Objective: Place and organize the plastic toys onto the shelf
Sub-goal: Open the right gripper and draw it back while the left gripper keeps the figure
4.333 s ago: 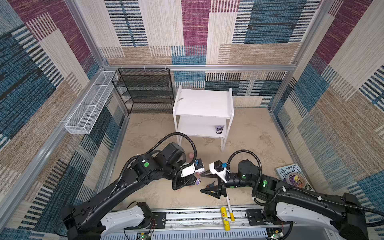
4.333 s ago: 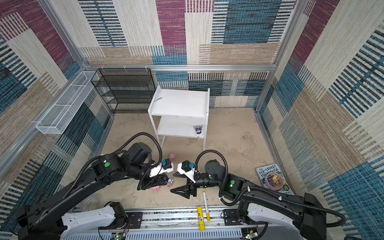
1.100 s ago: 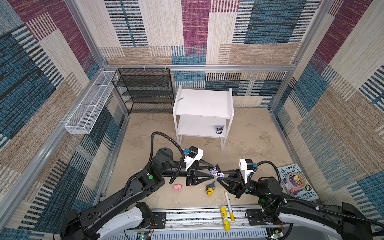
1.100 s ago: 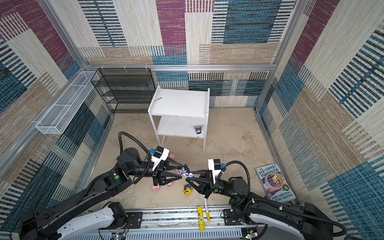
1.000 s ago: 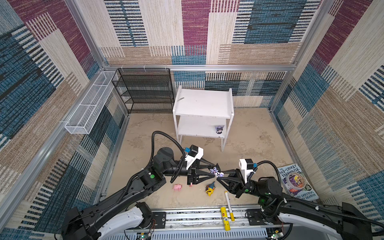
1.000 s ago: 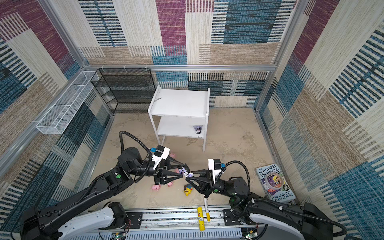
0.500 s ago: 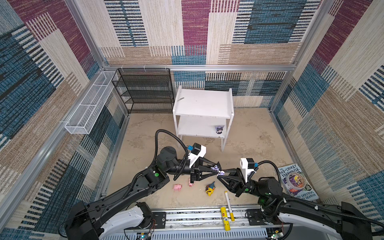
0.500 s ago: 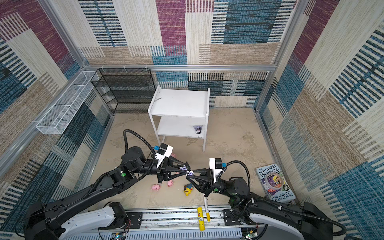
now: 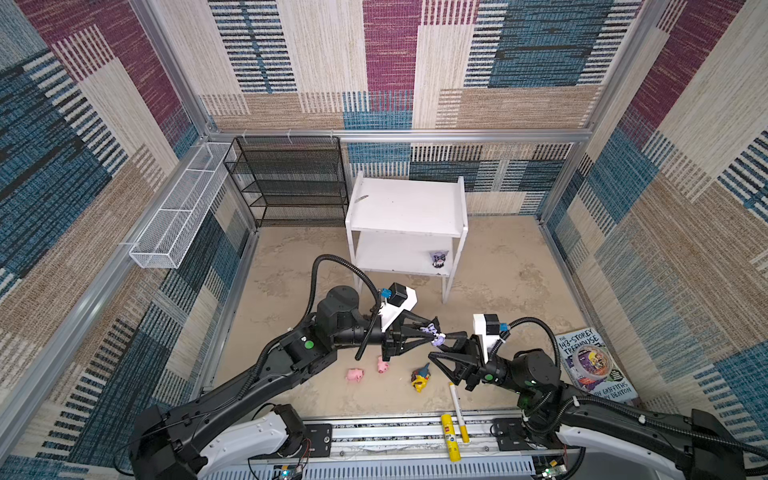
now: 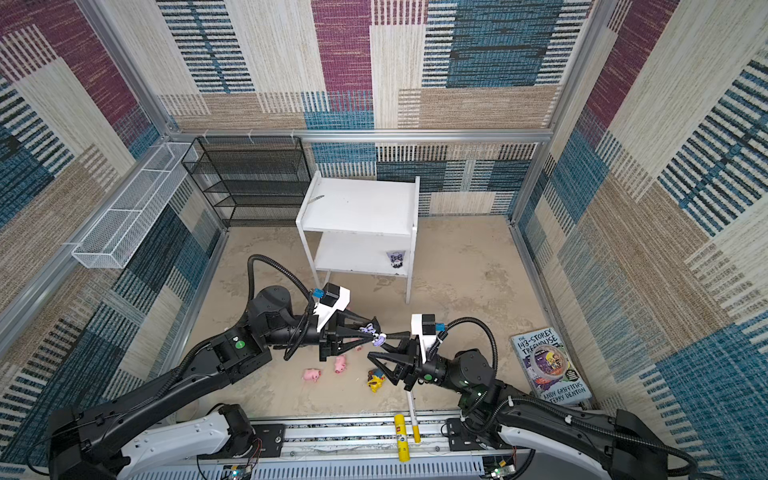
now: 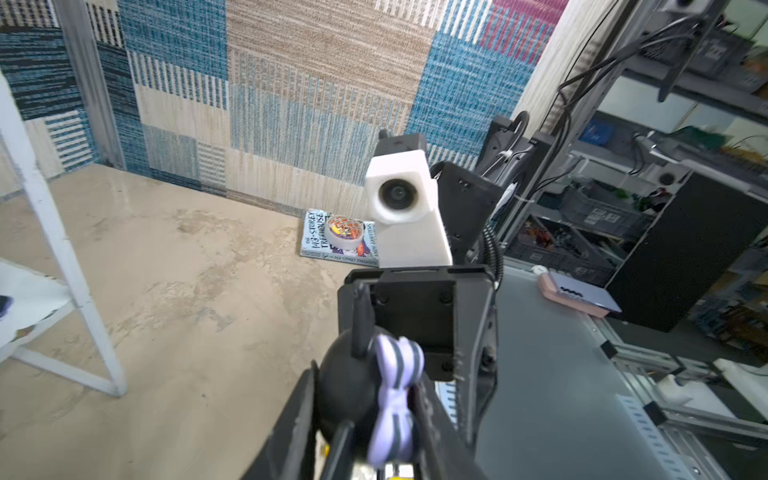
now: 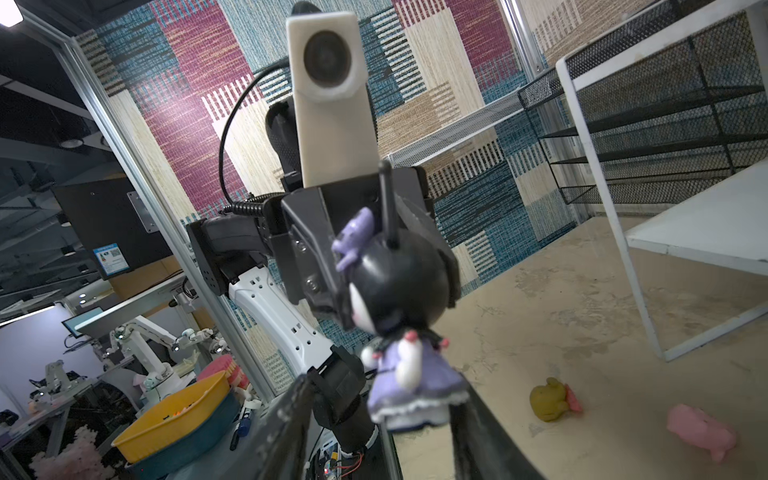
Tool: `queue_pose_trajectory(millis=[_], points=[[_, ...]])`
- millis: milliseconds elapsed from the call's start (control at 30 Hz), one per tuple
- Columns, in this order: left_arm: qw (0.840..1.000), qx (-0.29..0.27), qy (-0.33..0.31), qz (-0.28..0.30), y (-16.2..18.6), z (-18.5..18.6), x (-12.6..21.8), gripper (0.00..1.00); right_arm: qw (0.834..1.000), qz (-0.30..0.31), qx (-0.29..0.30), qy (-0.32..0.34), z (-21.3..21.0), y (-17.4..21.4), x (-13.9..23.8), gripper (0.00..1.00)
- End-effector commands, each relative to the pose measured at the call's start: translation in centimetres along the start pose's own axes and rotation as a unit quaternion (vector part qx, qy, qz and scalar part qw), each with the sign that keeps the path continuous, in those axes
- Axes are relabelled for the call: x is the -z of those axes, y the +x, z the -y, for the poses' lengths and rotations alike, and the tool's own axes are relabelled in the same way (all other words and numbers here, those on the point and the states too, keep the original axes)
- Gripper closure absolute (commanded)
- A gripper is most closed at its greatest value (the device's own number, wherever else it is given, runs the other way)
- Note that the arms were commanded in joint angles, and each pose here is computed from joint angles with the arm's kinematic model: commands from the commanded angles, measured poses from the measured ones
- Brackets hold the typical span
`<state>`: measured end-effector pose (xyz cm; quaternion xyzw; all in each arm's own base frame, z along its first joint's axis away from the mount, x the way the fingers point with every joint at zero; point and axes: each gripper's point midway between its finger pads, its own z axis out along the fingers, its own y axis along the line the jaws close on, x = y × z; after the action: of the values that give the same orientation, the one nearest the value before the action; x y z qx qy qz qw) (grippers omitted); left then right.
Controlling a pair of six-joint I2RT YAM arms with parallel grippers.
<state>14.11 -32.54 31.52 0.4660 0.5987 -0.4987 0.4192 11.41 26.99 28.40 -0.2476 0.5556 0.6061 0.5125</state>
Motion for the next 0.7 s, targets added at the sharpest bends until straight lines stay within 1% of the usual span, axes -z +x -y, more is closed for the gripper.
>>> queue_pose_trajectory(millis=[0, 100, 200, 333, 467, 533, 667], points=[[0.995, -0.037, -0.029, -0.089, 3.0, -0.5, 1.0, 0.79, 0.997, -0.066, 0.037, 0.034, 1.2, 2.2, 0.4, 0.41], [0.990, -0.045, -0.014, -0.133, 4.2, 0.3, 1.8, 0.79, 0.994, -0.085, 0.055, 0.031, 0.8, 2.3, 0.6, 0.37], [0.987, -0.047, 0.015, -0.153, 4.5, 1.4, 2.2, 0.79, 0.992, -0.103, 0.065, 0.030, 0.7, 2.4, 0.4, 0.36], [0.987, -0.050, 0.043, -0.150, 3.9, 2.5, 2.4, 0.79, 0.991, -0.116, 0.069, 0.013, 0.1, 2.5, -0.3, 0.36], [0.987, -0.051, 0.053, -0.145, 3.6, 3.0, 2.4, 0.79, 0.989, -0.131, 0.066, -0.002, 0.0, 3.2, -1.0, 0.37], [0.987, -0.049, 0.057, -0.145, 3.5, 3.1, 2.4, 0.79, 0.989, -0.132, 0.065, -0.007, -0.1, 3.2, -1.3, 0.38], [0.986, -0.045, 0.060, -0.147, 3.7, 3.1, 2.3, 0.79, 0.989, -0.129, 0.067, -0.024, -0.6, 3.0, -1.8, 0.50]])
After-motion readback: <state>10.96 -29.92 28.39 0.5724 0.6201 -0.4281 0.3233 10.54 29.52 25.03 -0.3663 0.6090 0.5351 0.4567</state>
